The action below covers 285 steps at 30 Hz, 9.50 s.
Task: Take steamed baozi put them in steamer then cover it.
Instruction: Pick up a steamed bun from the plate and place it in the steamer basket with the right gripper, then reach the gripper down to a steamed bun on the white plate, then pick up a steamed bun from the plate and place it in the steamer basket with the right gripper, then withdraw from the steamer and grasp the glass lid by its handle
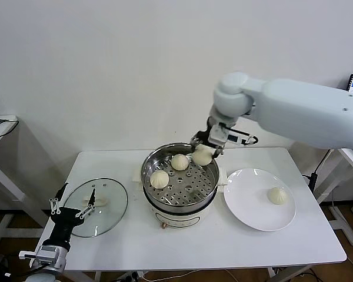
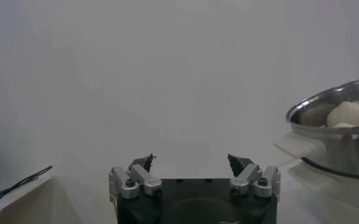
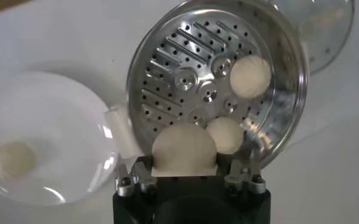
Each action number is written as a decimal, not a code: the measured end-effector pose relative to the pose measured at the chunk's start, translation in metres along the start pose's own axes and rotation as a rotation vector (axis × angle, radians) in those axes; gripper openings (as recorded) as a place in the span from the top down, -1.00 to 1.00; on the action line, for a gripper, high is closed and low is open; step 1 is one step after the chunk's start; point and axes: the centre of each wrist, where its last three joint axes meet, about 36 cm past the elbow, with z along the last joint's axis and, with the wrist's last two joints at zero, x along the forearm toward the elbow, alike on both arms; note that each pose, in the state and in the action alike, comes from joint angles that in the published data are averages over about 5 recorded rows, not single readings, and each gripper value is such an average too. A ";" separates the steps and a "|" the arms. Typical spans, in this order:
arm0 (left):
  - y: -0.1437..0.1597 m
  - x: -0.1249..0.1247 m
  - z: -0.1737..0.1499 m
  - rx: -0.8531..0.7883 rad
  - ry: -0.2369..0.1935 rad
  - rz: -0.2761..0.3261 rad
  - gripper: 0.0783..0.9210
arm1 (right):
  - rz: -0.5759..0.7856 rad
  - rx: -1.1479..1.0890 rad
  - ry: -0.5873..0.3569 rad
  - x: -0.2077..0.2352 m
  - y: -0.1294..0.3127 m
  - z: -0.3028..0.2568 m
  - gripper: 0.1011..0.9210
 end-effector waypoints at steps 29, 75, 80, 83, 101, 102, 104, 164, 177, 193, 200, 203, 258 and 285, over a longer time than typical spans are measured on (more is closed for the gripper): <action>0.006 -0.002 0.010 0.001 0.022 -0.007 -0.77 | -0.010 0.165 -0.191 -0.078 -0.047 -0.047 -0.49; -0.013 -0.003 -0.003 0.000 -0.014 0.027 -0.77 | -0.117 -0.925 -0.065 -0.025 0.261 0.048 -0.76; -0.017 -0.003 -0.005 0.001 -0.017 0.034 -0.77 | -0.142 -1.071 -0.037 -0.051 0.316 0.046 -0.76; -0.019 -0.002 -0.004 0.002 -0.016 0.038 -0.77 | -0.152 -1.137 -0.014 -0.066 0.340 0.044 -0.76; -0.020 -0.002 0.001 0.002 -0.004 0.037 -0.77 | -0.175 -1.293 0.043 -0.138 0.381 0.039 -0.76; -0.021 -0.003 0.001 0.003 -0.003 0.037 -0.77 | -0.178 -1.296 0.043 -0.142 0.381 0.038 -0.76; -0.021 -0.003 0.002 0.004 -0.002 0.037 -0.77 | -0.183 -1.301 0.042 -0.148 0.382 0.037 -0.76; -0.019 -0.007 -0.001 0.001 -0.030 0.058 -0.77 | 0.025 -1.310 -0.072 0.009 0.261 0.045 -0.42; -0.012 -0.014 -0.002 0.011 -0.051 0.062 -0.77 | -0.008 -1.262 -0.165 0.057 0.150 0.025 -0.43; 0.002 -0.016 0.004 0.028 -0.034 0.034 -0.77 | -0.112 -1.191 -0.166 0.010 0.048 0.032 -0.43; 0.008 -0.015 0.007 0.027 -0.025 0.023 -0.77 | -0.140 -1.174 -0.155 -0.021 0.024 0.040 -0.43; 0.010 -0.014 0.008 0.029 -0.021 0.018 -0.77 | -0.153 -1.175 -0.145 -0.030 0.020 0.044 -0.43; 0.002 -0.018 0.002 0.023 -0.044 0.013 -0.77 | 0.063 -1.332 -0.272 0.011 0.117 0.071 -0.76; -0.024 -0.024 0.014 -0.030 -0.075 0.011 -0.77 | 1.733 -1.775 -0.350 -0.115 0.303 -0.119 -0.76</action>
